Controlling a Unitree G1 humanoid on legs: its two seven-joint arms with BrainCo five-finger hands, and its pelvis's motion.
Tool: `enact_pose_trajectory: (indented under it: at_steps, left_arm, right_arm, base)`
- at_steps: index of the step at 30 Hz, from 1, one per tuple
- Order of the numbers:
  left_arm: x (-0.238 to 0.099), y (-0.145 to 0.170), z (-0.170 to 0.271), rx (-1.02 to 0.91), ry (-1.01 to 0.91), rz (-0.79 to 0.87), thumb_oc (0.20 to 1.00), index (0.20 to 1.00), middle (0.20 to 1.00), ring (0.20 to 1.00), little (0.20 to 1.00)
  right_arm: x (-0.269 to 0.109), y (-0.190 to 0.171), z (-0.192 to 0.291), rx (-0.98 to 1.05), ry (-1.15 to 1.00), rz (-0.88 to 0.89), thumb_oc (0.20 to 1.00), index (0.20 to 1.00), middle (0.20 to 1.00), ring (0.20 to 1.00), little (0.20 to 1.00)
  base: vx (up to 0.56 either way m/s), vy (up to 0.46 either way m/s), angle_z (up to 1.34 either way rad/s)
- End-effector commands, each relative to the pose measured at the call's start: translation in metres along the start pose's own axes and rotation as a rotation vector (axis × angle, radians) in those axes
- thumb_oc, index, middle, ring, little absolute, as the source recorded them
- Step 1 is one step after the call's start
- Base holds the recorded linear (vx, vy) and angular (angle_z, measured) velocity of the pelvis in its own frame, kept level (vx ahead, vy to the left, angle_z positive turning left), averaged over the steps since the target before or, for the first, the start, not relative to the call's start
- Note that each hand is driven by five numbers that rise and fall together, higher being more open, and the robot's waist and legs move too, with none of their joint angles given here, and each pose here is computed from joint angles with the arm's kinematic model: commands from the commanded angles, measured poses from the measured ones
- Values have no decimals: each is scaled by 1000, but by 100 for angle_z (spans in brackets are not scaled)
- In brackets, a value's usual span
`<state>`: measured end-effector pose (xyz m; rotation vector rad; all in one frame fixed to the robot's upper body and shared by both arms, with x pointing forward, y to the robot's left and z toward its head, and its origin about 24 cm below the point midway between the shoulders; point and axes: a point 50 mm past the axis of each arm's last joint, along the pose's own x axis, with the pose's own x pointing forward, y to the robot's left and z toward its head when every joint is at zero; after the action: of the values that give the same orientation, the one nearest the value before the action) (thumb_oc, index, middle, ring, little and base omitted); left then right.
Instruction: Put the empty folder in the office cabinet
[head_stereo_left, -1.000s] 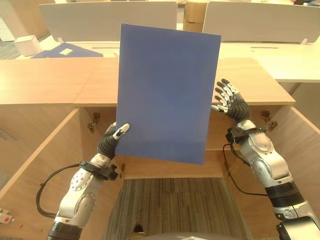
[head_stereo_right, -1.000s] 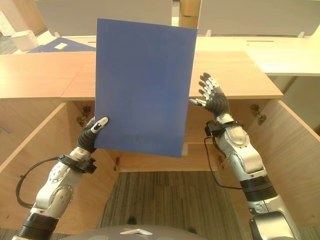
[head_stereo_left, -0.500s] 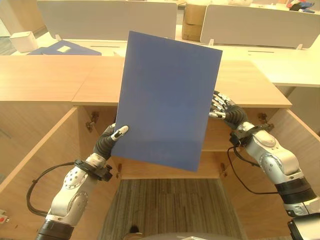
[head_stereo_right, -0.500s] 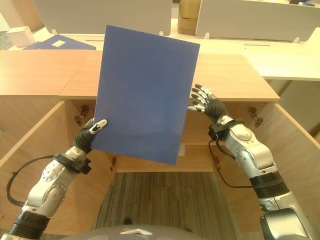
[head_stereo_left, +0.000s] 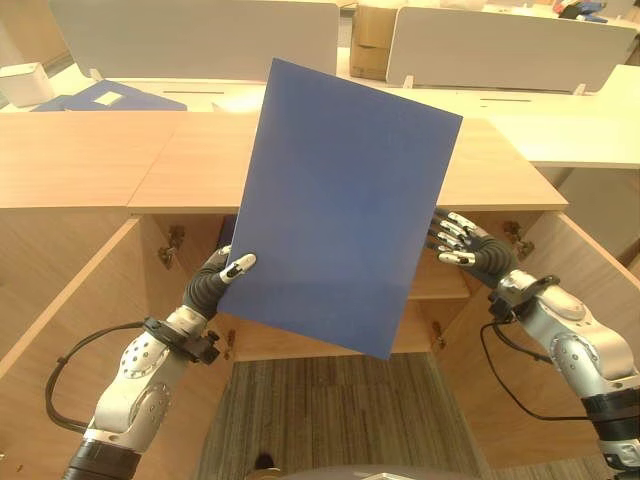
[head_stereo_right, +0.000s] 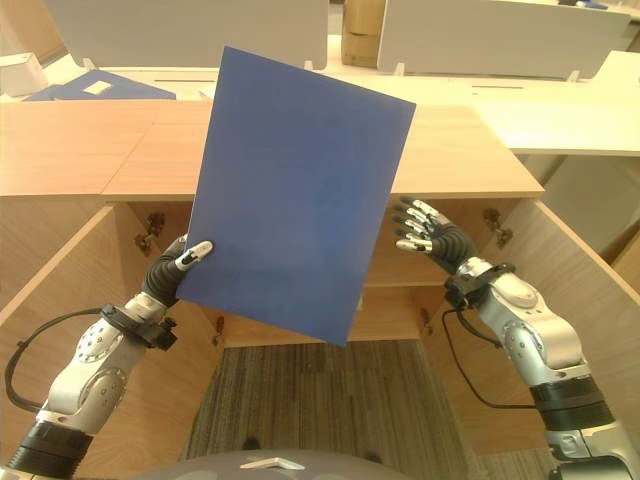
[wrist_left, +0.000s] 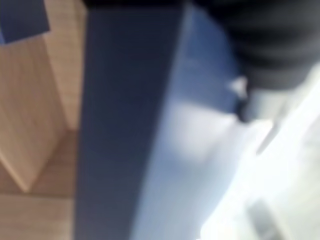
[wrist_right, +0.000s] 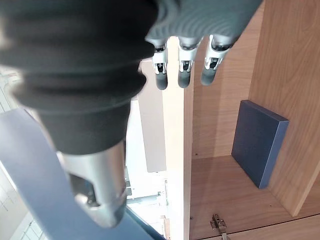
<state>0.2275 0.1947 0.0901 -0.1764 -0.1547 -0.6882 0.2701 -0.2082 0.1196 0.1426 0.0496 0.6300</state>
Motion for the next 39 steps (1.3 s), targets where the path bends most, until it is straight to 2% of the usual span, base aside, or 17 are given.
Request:
enact_pose_trajectory:
  at_steps: [1, 5, 10, 19, 28, 29, 35, 36, 37, 39]
  left_arm:
    - [11, 10, 40, 114, -174, -31, 200, 200, 200, 200, 200]
    - [9, 11, 40, 126, -163, -17, 200, 200, 200, 200, 200]
    - [10, 7, 37, 130, -156, -34, 200, 200, 200, 200, 200]
    - [30, -4, 31, 148, -140, -78, 200, 200, 200, 200, 200]
    - [46, -16, 24, 138, -130, -100, 200, 200, 200, 200, 200]
    - [49, -19, 23, 127, -129, -104, 200, 200, 200, 200, 200]
    - [51, -22, 16, 87, -147, -42, 200, 200, 200, 200, 200]
    - [49, -21, 18, 76, -169, -13, 529, 529, 529, 529, 529]
    - [49, -20, 19, 73, -180, 2, 1000, 1000, 1000, 1000, 1000]
    - [46, -17, 20, 71, -206, 26, 1000, 1000, 1000, 1000, 1000]
  right_arm:
    - [-2, 2, 42, -103, -154, 55, 1000, 1000, 1000, 1000, 1000]
    - [-6, -1, 47, -93, -172, 37, 1000, 1000, 1000, 1000, 1000]
    - [-5, 14, 42, -45, -165, 129, 1000, 1000, 1000, 1000, 1000]
    - [32, 59, 32, 104, -142, 321, 1000, 1000, 1000, 1000, 1000]
    - [64, 82, 36, 163, -163, 320, 1000, 1000, 1000, 1000, 1000]
    - [73, 84, 41, 164, -190, 277, 200, 200, 200, 200, 200]
    - [82, 78, 48, 35, -272, 138, 200, 200, 200, 200, 200]
    - [81, 76, 50, 1, -290, 118, 200, 200, 200, 200, 200]
    - [81, 75, 51, -29, -300, 103, 200, 200, 200, 200, 200]
    - [79, 73, 55, -69, -322, 92, 200, 200, 200, 200, 200]
  base:
    - [0, 0, 0]
    - [0, 0, 0]
    - [0, 0, 0]
    - [0, 0, 0]
    - [0, 0, 0]
    - [0, 0, 0]
    - [0, 0, 0]
    - [0, 0, 0]
    - [0, 0, 0]
    - [0, 0, 0]
